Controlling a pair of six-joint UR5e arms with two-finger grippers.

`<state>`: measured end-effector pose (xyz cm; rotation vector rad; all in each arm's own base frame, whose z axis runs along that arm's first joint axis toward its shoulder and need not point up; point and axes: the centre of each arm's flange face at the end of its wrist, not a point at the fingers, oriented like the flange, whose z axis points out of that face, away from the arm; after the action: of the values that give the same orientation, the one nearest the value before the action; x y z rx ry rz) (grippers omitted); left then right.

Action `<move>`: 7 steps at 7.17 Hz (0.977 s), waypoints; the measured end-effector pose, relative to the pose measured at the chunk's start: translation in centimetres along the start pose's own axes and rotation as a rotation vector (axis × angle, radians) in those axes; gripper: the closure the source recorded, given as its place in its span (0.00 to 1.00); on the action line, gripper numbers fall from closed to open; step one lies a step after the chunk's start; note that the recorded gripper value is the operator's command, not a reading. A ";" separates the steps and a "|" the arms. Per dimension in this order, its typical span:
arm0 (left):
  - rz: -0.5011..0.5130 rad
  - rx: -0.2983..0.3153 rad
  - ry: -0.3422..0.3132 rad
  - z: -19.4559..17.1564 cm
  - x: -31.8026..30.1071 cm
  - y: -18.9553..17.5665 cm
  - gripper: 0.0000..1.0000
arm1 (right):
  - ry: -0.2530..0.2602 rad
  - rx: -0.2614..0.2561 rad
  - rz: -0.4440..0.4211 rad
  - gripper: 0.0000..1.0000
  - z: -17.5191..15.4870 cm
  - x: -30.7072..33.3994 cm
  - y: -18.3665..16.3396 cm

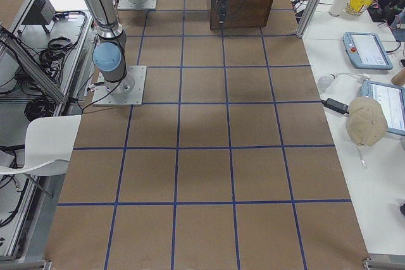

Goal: Open drawer and put corn inside

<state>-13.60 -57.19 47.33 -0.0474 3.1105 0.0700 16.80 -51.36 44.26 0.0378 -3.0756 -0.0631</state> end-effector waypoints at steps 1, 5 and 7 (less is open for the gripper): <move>0.002 -0.002 0.001 0.0 0.1 1.1 0.00 | 0.000 0.000 0.000 0.00 0.0 0.0 0.0; 0.011 -0.014 0.004 0.6 0.5 2.9 0.00 | 0.002 0.001 0.000 0.00 0.0 0.0 0.0; 0.018 -0.011 0.004 0.5 0.8 3.1 0.00 | 0.002 0.001 0.000 0.00 0.0 0.0 0.0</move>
<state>-14.48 -54.12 46.96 -0.0202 3.1153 0.0871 16.78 -51.36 44.28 0.0378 -3.0736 -0.0618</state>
